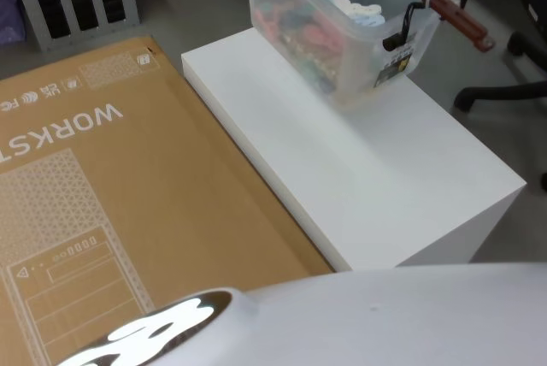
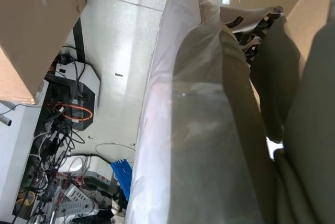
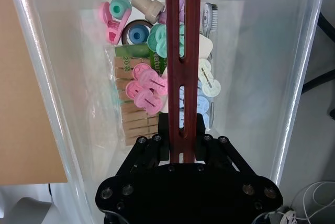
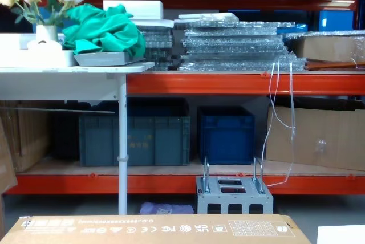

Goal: Use one hand to grasp the basket and place it at the designated location.

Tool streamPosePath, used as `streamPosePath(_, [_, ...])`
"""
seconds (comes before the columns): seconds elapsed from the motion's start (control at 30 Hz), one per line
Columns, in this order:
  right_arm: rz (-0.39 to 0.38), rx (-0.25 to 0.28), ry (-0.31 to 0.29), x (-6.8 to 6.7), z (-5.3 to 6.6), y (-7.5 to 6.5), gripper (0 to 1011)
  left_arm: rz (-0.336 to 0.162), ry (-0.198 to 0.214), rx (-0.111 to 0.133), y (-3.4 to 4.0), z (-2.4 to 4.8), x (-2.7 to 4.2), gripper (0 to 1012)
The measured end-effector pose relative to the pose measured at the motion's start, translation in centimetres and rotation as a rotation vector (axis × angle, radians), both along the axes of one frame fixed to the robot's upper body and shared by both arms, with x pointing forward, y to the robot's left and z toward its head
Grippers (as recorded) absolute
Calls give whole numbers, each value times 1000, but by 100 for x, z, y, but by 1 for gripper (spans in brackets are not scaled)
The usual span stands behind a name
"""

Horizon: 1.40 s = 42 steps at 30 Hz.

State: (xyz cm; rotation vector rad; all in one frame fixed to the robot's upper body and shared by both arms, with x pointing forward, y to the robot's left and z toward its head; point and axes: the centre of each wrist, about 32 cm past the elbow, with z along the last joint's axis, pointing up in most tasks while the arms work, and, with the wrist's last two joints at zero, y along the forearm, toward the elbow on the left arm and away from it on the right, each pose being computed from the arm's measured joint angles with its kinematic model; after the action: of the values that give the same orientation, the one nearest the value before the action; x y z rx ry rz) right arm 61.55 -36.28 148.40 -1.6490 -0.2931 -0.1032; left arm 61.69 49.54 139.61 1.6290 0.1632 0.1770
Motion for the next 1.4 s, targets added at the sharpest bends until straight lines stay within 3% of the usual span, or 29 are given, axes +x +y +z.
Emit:
streamPosePath(0.57, [106, 7, 0, 89, 24, 210, 240, 0, 0, 0, 0, 0, 0, 0])
streamPosePath(1.0, [220, -7, 3, 195, 60, 513, 239, 0, 0, 0, 0, 0, 0, 0])
streamPosePath(1.4, [286, -21, -5, 259, 130, 667, 239, 0, 0, 0, 1, 0, 0, 0])
